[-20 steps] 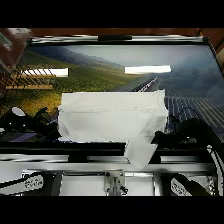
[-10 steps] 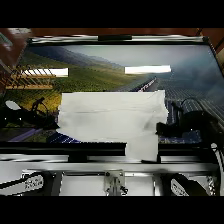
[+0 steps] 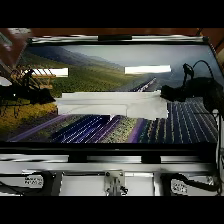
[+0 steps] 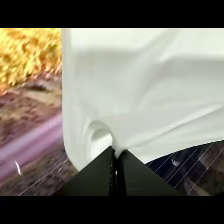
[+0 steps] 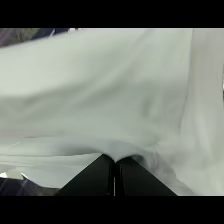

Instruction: Fold the shirts.

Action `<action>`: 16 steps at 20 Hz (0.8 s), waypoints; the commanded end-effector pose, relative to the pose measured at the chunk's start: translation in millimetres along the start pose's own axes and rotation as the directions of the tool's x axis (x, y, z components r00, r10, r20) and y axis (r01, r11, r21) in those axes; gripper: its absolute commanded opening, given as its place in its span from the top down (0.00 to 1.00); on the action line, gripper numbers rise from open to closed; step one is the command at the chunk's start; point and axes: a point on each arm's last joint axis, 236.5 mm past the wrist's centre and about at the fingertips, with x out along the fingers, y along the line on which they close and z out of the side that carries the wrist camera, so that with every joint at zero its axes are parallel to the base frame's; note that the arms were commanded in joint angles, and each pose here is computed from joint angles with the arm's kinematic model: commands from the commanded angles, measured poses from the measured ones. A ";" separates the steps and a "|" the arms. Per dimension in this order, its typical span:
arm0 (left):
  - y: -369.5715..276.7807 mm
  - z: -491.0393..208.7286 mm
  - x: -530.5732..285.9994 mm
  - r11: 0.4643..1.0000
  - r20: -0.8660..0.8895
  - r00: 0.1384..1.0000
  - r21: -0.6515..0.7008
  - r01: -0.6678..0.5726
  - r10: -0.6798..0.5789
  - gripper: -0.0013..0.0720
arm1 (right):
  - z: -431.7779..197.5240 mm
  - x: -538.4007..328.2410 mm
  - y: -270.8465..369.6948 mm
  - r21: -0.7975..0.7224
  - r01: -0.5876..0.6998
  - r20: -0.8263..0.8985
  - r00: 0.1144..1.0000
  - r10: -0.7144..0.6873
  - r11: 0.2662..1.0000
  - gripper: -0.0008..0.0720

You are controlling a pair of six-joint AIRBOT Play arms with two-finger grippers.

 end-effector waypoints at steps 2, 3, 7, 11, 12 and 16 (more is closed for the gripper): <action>-4.9 44.3 28.9 0.998 0.018 0.999 -0.048 0.041 -0.040 0.94 | 54.4 39.9 -0.6 0.037 -0.015 0.050 0.999 0.013 0.999 0.91; -4.0 46.3 37.4 0.998 0.008 0.999 -0.056 0.042 -0.042 0.94 | 53.7 49.5 -2.8 0.047 -0.014 0.036 0.999 0.013 0.999 0.91; 11.4 34.2 70.6 0.989 -0.061 0.997 -0.144 0.037 -0.047 0.94 | 21.2 83.8 -20.6 0.070 0.017 -0.098 0.995 -0.010 0.997 0.89; 9.5 32.5 67.8 0.991 -0.081 0.995 -0.124 0.046 -0.057 0.15 | 25.9 69.0 -23.1 -0.055 0.034 -0.083 0.996 -0.038 0.998 0.30; 6.0 35.5 60.5 0.995 -0.083 0.995 -0.085 0.056 -0.063 0.15 | 33.3 56.9 -26.1 -0.102 0.066 -0.052 0.996 -0.072 0.993 0.30; -8.4 55.9 27.9 0.997 -0.043 0.997 -0.027 0.070 -0.071 0.15 | 32.8 22.9 -61.6 -0.053 0.158 -0.064 0.985 -0.161 0.986 0.08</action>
